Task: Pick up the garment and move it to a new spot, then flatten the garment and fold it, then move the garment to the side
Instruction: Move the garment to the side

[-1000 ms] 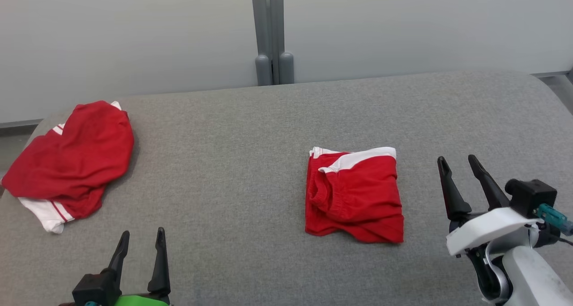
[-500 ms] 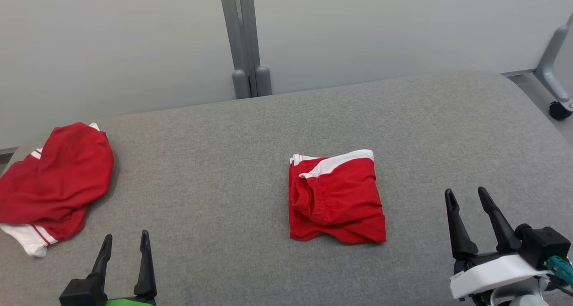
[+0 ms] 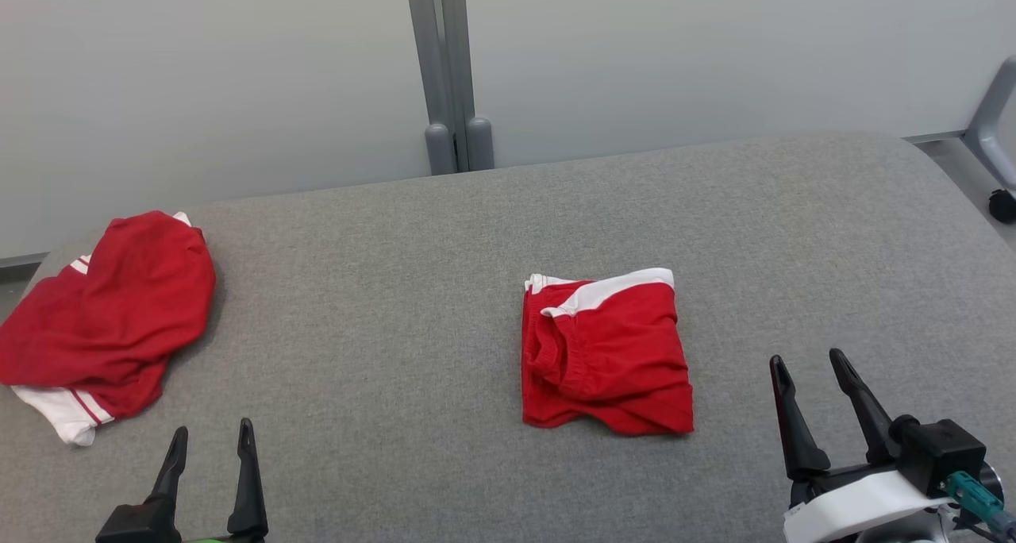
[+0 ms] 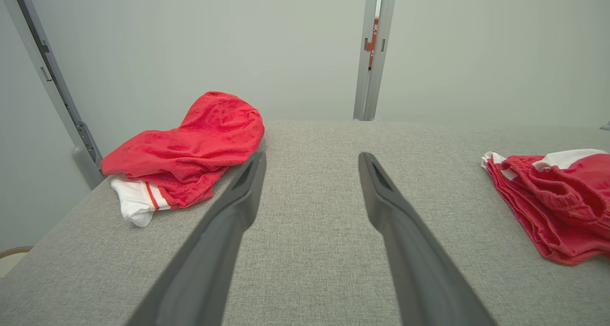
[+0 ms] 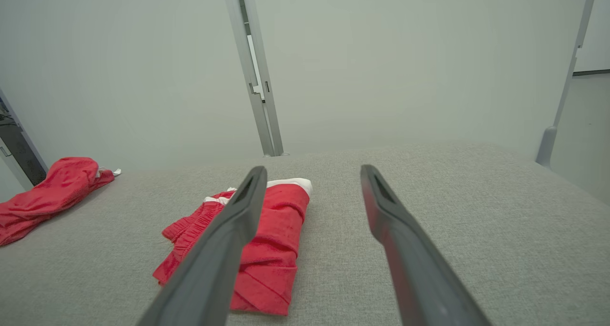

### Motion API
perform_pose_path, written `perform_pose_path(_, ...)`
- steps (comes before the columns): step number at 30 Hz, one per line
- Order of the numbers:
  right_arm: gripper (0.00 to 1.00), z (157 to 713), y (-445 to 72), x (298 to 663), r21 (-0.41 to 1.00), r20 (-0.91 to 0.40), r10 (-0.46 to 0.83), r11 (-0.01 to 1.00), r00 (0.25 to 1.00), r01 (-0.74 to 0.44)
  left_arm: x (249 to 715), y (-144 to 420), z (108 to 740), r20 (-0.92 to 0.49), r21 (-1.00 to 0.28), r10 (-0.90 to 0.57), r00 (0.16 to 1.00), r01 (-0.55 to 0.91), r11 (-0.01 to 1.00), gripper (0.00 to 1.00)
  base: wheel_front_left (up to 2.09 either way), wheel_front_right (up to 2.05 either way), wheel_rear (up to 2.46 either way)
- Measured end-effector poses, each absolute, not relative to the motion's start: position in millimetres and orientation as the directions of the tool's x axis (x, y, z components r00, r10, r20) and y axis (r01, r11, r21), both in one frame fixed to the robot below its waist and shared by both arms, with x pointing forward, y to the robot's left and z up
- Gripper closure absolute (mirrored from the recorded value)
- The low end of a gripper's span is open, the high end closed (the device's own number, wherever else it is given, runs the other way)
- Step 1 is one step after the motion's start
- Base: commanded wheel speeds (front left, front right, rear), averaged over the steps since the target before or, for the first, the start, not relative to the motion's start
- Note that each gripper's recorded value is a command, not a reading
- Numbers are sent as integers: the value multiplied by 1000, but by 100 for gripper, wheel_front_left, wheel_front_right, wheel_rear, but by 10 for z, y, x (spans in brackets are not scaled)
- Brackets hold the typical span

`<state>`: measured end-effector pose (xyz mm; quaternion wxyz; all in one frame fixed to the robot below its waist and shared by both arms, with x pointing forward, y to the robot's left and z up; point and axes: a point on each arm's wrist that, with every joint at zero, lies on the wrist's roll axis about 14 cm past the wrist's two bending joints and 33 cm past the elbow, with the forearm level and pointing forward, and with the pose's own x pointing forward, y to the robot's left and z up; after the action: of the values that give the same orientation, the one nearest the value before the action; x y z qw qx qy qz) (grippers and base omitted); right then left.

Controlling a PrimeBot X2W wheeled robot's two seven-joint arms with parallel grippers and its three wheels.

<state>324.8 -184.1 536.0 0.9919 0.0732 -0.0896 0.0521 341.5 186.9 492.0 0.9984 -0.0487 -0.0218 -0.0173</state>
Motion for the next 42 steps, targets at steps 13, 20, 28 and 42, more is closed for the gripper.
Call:
perform_pose_path(13,0,5303,-1772,3263,119,166,118,983,979,-138,3369,1910,4884,35,-96,-22,999,25,995,0,0,0,0)
perform_pose_path(20,0,5274,-1752,3261,120,157,123,982,980,-143,3360,1925,4883,35,-96,-17,999,21,995,0,0,0,0)
perform_pose_path(28,0,5255,-1742,3267,120,151,126,982,980,-145,3356,1942,4873,31,-96,-12,999,15,995,0,0,0,0)
perform_pose_path(42,0,5269,-1674,3369,95,149,157,980,976,-173,3354,1961,4838,20,-99,-6,1000,8,995,0,0,0,0)
